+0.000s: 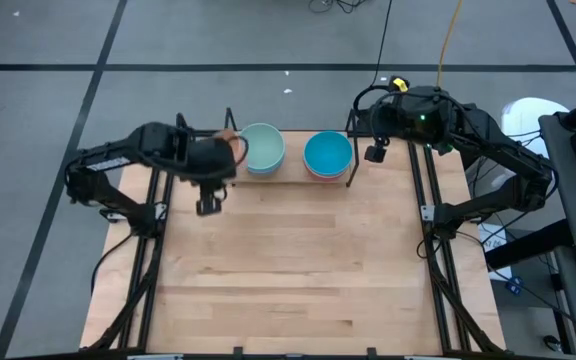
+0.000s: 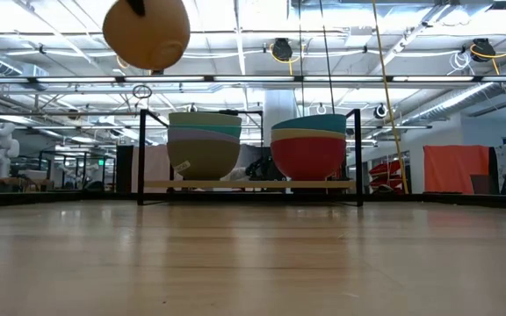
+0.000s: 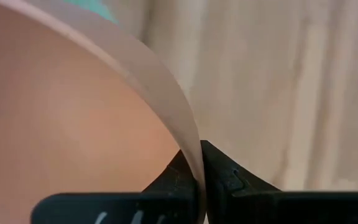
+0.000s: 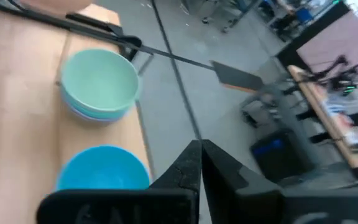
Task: Place and stack bowls onto a shelf
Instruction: Stack the orange bowl on top of the blue bowl on the shelf
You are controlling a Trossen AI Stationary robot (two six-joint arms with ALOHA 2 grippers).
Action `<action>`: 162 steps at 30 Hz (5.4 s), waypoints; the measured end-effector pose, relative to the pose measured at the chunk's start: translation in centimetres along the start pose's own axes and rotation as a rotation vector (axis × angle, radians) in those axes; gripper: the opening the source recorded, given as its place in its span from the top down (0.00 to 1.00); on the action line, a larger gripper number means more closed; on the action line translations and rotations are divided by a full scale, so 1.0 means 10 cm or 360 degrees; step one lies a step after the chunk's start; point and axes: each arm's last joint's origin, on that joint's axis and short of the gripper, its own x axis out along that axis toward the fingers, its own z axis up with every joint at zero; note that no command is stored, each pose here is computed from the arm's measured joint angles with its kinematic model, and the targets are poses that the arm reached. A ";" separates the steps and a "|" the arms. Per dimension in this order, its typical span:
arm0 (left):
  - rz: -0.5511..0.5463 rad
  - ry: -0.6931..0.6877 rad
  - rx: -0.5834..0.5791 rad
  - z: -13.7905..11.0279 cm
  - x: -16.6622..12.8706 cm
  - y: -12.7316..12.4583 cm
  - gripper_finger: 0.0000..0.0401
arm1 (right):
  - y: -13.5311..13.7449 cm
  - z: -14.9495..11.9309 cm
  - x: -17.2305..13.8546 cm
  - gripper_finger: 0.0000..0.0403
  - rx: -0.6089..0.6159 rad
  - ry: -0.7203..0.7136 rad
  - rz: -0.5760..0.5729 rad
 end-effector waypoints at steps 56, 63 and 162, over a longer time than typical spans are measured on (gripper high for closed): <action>-0.0890 -0.0276 0.0628 0.63 0.60 -1.14 0.98 | 1.34 0.45 0.73 0.67 -0.0315 -0.0422 0.1529; -0.0897 -0.0300 0.0622 0.64 0.60 -1.15 0.98 | 1.46 0.46 0.86 0.67 -0.0299 -0.0443 0.1689; -0.0781 -0.0680 0.0563 0.53 0.06 -0.70 0.91 | 1.58 0.32 1.14 1.00 -0.0440 -0.0411 0.1898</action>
